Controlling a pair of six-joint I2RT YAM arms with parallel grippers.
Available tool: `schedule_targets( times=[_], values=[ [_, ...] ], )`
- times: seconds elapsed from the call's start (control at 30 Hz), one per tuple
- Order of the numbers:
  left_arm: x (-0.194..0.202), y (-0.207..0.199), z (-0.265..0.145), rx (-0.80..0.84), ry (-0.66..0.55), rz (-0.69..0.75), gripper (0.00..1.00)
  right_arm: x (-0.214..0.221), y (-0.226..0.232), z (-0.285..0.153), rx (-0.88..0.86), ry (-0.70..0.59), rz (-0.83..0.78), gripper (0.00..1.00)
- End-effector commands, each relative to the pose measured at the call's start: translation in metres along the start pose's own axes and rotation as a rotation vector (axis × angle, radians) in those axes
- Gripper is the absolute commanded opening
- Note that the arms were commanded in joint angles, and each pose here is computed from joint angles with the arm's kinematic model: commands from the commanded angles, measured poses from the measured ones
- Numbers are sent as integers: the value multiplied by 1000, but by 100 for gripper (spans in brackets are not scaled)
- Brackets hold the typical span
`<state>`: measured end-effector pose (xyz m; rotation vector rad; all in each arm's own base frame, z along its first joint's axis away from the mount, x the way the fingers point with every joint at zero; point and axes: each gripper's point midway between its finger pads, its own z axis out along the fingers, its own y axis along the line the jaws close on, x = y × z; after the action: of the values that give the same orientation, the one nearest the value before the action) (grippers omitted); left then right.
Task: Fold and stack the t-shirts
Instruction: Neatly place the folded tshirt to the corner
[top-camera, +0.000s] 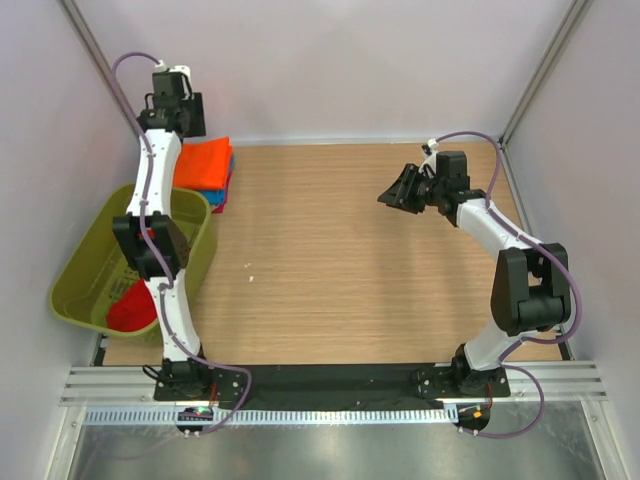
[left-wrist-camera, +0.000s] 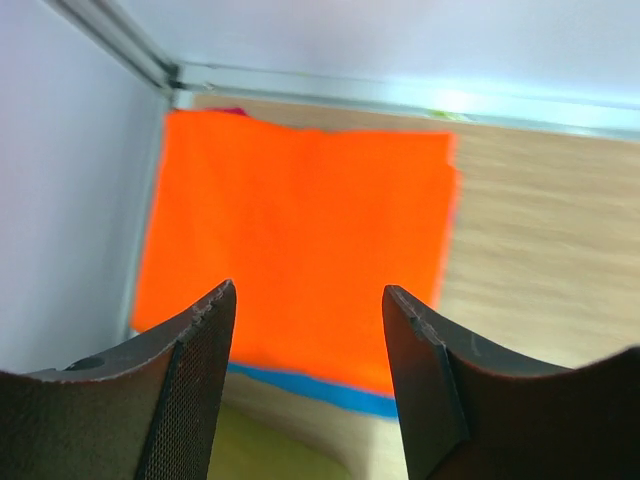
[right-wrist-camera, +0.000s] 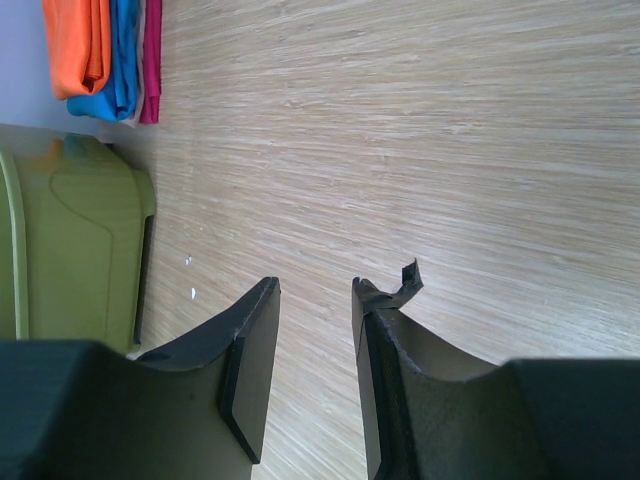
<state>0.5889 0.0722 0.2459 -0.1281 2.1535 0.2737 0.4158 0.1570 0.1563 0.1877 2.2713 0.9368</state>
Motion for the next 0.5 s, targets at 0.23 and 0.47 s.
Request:
schedule_targets(
  times=[0.23, 0.47],
  values=[
    [85, -33, -142, 60, 319, 64, 59, -22, 25, -17, -50, -72, -38, 42],
    [156, -41, -179, 120, 438, 118, 59, -17, 30, -27, -60, -81, -25, 42]
  ],
)
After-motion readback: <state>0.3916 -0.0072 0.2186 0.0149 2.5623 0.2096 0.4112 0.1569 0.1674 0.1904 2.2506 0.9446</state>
